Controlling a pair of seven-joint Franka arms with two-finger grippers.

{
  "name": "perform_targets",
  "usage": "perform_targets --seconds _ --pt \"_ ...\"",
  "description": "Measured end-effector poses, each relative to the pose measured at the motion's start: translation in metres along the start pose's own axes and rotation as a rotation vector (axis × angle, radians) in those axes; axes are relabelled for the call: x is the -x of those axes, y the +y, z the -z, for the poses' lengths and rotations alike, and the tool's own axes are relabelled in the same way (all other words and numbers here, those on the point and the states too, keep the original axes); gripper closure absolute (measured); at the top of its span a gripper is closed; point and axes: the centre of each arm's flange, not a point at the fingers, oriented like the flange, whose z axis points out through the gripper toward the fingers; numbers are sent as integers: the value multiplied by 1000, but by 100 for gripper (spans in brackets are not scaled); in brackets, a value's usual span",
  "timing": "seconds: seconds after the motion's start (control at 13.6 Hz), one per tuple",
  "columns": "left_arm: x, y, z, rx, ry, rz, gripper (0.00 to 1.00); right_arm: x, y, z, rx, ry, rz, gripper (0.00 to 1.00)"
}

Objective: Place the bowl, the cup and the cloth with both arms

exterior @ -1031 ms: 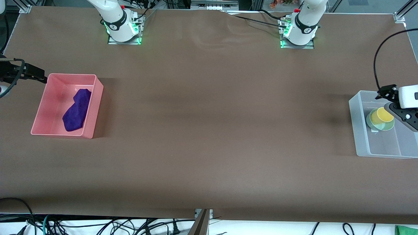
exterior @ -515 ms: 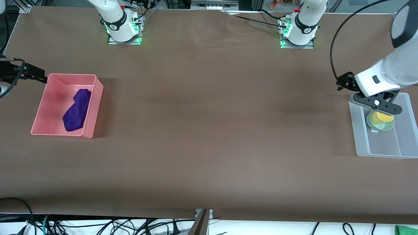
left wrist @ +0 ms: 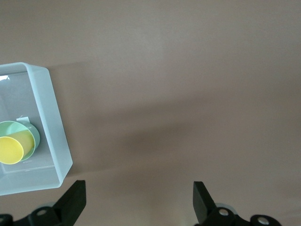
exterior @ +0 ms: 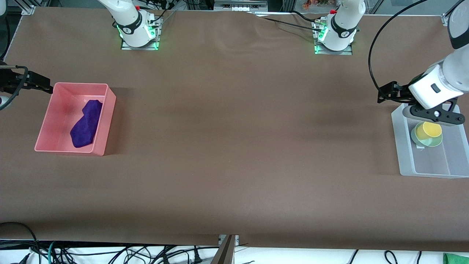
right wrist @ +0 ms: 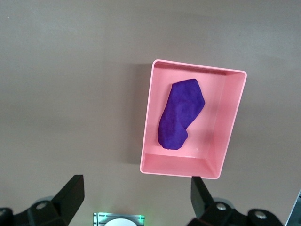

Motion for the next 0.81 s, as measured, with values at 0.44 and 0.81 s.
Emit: perform_targets --seconds 0.44,0.81 --pt "23 0 -5 6 88 99 0 0 0 0 0 0 0 0" --pt "44 3 -13 3 90 110 0 0 0 0 0 0 0 0"
